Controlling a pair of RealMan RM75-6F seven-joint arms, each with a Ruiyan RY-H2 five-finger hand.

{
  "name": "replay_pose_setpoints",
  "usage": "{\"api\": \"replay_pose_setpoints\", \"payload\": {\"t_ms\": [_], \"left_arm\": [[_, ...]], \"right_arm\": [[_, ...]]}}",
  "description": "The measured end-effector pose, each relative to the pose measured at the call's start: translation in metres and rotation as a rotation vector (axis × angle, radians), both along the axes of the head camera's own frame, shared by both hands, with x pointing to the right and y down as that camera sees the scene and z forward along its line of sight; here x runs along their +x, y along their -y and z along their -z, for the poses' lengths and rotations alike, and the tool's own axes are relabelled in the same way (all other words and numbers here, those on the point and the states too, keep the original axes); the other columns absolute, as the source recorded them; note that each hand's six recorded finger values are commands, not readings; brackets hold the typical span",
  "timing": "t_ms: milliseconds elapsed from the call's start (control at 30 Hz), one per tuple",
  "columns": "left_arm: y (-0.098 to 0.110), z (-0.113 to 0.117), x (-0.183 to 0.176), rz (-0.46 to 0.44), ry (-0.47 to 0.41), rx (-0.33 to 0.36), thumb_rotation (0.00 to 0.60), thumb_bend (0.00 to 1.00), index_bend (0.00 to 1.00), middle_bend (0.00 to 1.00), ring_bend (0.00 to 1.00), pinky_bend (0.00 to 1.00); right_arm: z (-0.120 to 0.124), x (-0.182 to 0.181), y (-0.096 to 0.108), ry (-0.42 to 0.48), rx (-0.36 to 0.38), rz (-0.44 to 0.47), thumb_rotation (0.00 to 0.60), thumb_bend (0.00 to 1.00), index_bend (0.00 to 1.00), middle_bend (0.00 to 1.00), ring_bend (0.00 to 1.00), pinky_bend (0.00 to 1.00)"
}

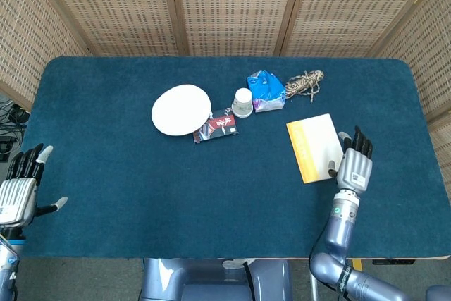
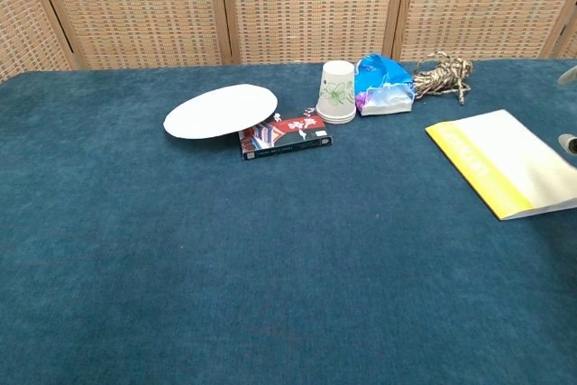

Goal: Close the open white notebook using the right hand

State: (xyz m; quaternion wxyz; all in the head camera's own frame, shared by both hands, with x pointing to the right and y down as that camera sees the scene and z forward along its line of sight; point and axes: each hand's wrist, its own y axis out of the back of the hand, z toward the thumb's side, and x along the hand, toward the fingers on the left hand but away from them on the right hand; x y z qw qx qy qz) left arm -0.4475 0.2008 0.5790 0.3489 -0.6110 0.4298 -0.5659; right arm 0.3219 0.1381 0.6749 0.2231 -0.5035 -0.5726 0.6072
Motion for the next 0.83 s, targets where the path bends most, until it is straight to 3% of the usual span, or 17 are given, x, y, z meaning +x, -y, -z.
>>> {"api": "replay_pose_setpoints", "payload": {"t_ms": [167,367,600,833], "left_arm": [[0.0,0.0,0.0,0.0,0.003,0.0,0.6,0.11,0.0,0.0,0.0,0.0],[0.0,0.0,-0.002,0.001,0.011,-0.003,0.6,0.11,0.0,0.0,0.0,0.0],[-0.001,0.0,-0.003,-0.006,0.039,-0.004,0.6,0.11,0.0,0.0,0.0,0.0],[-0.004,0.007,-0.004,-0.013,0.07,0.019,0.6,0.11,0.0,0.0,0.0,0.0]], "right_arm": [[0.001,0.002,-0.002,0.01,0.0,0.042,0.6,0.43,0.23,0.0,0.0,0.0],[0.001,-0.005,-0.014,0.042,-0.04,0.223,0.6,0.28,0.11,0.0,0.0,0.0],[0.006,0.003,-0.052,-0.062,-0.098,0.525,0.6,0.22,0.07,0.0,0.0,0.0],[0.028,0.04,-0.074,-0.175,-0.087,0.607,0.6,0.22,0.06,0.0,0.0,0.0]]}}
